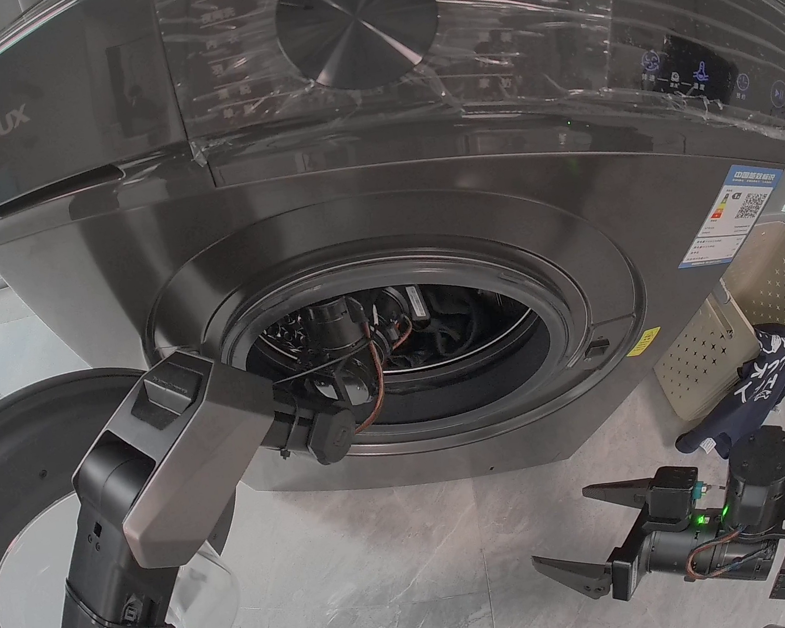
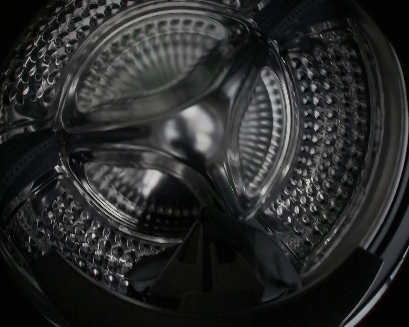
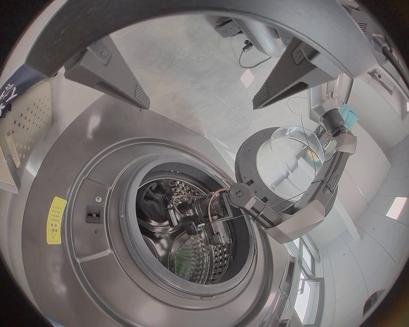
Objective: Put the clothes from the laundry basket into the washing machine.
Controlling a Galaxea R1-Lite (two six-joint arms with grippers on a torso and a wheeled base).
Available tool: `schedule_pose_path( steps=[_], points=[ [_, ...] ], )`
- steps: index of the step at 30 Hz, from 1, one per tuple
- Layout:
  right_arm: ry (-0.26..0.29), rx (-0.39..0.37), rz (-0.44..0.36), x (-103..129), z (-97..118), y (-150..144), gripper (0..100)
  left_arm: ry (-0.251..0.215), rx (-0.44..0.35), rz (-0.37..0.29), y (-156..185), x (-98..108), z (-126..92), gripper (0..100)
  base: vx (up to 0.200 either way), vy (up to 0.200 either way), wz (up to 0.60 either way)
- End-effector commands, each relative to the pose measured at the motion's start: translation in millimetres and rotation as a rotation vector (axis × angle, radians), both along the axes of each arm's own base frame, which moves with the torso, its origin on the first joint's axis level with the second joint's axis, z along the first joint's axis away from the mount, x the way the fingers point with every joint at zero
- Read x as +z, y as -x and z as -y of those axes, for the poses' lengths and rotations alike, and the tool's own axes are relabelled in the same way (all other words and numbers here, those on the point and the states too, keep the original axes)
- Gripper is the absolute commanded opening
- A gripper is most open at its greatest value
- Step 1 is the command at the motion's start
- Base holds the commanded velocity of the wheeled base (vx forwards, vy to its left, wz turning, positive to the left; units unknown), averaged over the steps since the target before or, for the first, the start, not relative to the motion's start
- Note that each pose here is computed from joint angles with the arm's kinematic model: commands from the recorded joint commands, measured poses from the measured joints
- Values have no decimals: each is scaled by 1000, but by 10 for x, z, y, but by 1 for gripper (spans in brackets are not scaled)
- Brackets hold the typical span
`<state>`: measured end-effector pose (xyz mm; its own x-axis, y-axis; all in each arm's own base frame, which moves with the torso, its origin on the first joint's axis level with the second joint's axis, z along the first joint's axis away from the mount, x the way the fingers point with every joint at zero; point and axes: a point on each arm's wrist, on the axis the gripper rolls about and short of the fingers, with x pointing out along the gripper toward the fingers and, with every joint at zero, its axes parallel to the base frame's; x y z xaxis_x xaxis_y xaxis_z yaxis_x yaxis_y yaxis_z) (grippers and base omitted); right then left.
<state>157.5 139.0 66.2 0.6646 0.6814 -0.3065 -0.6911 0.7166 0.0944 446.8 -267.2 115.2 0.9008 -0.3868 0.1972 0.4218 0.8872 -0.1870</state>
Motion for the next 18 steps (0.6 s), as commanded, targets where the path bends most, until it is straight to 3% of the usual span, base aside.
schedule_pose_path(
  steps=[1, 3, 4, 12, 18],
  points=[
    [8, -1, -10, -19, 10, 12, 100, 39, 56, 36, -161, 10, -66, 0, 0, 0, 0],
    [7, 0, -11, -19, 10, 12, 100, 33, 56, 29, -151, -12, -62, 0, 0, 0, 0],
    [6, 0, -9, -18, 10, 12, 100, 33, 55, 27, -144, -15, -57, 100, 0, 0, 0],
    [5, 0, -8, -14, 10, 13, 100, -2, 32, -26, 51, 29, -42, 100, 0, 0, 0],
    [6, -1, -8, -16, 8, 9, 100, -107, -13, -171, 359, -89, -108, 100, 0, 0, 0]
  ],
)
